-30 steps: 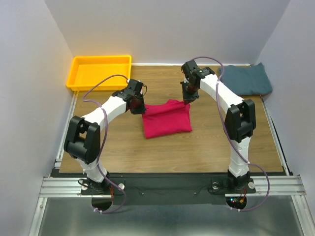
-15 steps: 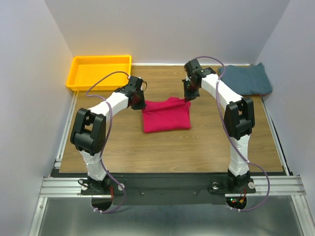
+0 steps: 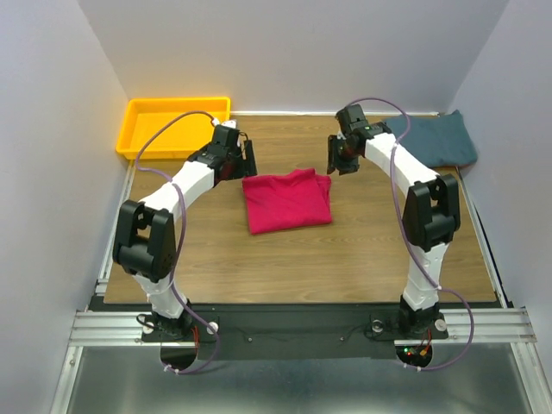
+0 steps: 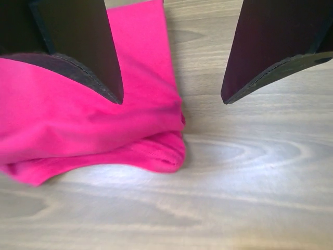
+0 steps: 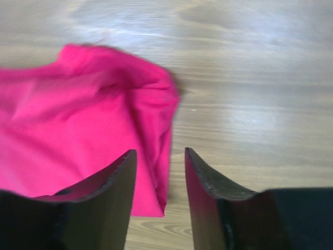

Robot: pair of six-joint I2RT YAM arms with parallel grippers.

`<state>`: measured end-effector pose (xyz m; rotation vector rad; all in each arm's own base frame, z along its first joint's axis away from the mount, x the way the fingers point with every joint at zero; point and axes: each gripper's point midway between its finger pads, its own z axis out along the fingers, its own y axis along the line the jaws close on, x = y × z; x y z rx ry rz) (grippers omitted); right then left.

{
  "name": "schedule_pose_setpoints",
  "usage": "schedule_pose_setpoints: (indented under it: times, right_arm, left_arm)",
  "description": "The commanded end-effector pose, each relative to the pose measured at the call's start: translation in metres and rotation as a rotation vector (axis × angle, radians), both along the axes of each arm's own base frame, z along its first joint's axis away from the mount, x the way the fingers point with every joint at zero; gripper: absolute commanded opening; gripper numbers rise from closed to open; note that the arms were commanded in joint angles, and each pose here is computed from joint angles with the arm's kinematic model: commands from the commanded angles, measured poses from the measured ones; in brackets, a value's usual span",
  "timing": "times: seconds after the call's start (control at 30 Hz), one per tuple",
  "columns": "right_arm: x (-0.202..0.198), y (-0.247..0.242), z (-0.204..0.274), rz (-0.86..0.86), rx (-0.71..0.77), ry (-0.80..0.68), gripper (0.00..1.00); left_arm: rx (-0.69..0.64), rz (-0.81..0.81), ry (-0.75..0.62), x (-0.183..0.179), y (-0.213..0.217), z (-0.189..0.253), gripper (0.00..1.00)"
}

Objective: Fold and stack the t-shirts
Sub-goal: Fold the tshirt

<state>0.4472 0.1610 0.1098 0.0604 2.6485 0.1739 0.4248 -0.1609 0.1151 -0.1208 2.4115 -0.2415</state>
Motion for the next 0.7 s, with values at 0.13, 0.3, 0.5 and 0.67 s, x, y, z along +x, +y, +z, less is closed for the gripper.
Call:
schedule_pose_setpoints:
  times: [0.13, 0.3, 0.5, 0.67]
  right_arm:
    - [0.006, 0.036, 0.036, 0.360, 0.118, -0.218, 0.57]
    - [0.021, 0.045, 0.030, 0.539, 0.145, -0.270, 0.64]
    - [0.034, 0.052, 0.010, 0.720, 0.230, -0.288, 0.71]
    - [0.035, 0.060, -0.004, 0.829, 0.244, -0.300, 0.73]
  left_arm:
    - [0.011, -0.026, -0.204, -0.017, 0.017, 0.045, 0.99]
    - [0.046, -0.078, -0.244, -0.024, 0.021, 0.028, 0.99]
    - [0.046, -0.228, -0.298, -0.011, 0.011, 0.014, 0.99]
    - [0.075, -0.355, -0.345, -0.001, 0.004, 0.010, 0.99]
